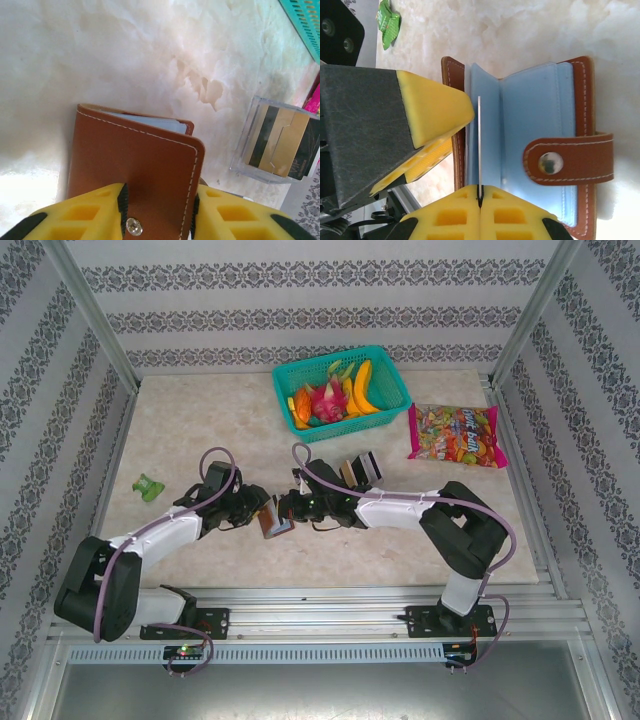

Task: Put the credit cards into the card holder
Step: Open the card holder at the center of the table.

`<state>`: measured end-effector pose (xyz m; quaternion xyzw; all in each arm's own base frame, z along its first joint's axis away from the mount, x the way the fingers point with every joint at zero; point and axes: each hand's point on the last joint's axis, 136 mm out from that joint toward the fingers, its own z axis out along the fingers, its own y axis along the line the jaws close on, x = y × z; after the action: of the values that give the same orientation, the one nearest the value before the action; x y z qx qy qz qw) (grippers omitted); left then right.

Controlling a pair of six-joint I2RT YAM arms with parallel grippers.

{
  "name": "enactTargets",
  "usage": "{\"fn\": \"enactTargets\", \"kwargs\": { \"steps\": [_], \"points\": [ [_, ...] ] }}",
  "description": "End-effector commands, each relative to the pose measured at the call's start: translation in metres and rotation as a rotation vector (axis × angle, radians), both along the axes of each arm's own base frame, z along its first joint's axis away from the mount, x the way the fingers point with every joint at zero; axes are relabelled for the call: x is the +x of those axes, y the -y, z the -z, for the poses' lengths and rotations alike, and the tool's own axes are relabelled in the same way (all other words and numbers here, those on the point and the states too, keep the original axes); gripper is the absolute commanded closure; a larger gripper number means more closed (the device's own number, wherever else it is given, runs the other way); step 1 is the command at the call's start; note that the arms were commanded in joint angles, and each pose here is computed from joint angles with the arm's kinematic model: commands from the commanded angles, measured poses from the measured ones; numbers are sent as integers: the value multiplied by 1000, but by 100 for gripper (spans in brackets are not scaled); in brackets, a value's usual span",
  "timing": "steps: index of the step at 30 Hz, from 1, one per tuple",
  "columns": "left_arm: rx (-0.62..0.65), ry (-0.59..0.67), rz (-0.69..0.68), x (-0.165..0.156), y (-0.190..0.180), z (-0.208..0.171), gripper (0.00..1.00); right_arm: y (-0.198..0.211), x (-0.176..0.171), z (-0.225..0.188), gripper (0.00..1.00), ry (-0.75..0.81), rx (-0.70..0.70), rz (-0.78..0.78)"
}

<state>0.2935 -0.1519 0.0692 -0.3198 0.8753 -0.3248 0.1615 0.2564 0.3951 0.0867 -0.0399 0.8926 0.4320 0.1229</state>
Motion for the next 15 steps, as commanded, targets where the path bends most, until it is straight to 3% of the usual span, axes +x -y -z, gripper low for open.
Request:
{"fn": "enactTargets", "kwargs": {
  "steps": [1, 8, 10, 15],
  "points": [
    [55, -76, -10, -16, -14, 17, 72, -10, 1, -5, 100, -9, 44, -15],
    [78, -72, -3, -23, -21, 14, 90, -11, 1, -3, 100, -20, 50, -16],
    [81, -72, -6, -26, -23, 14, 100, -11, 1, -1, 100, -24, 48, -19],
    [100, -92, -18, -36, -33, 19, 100, -13, 0, 0, 100, -30, 36, -28]
  ]
}}
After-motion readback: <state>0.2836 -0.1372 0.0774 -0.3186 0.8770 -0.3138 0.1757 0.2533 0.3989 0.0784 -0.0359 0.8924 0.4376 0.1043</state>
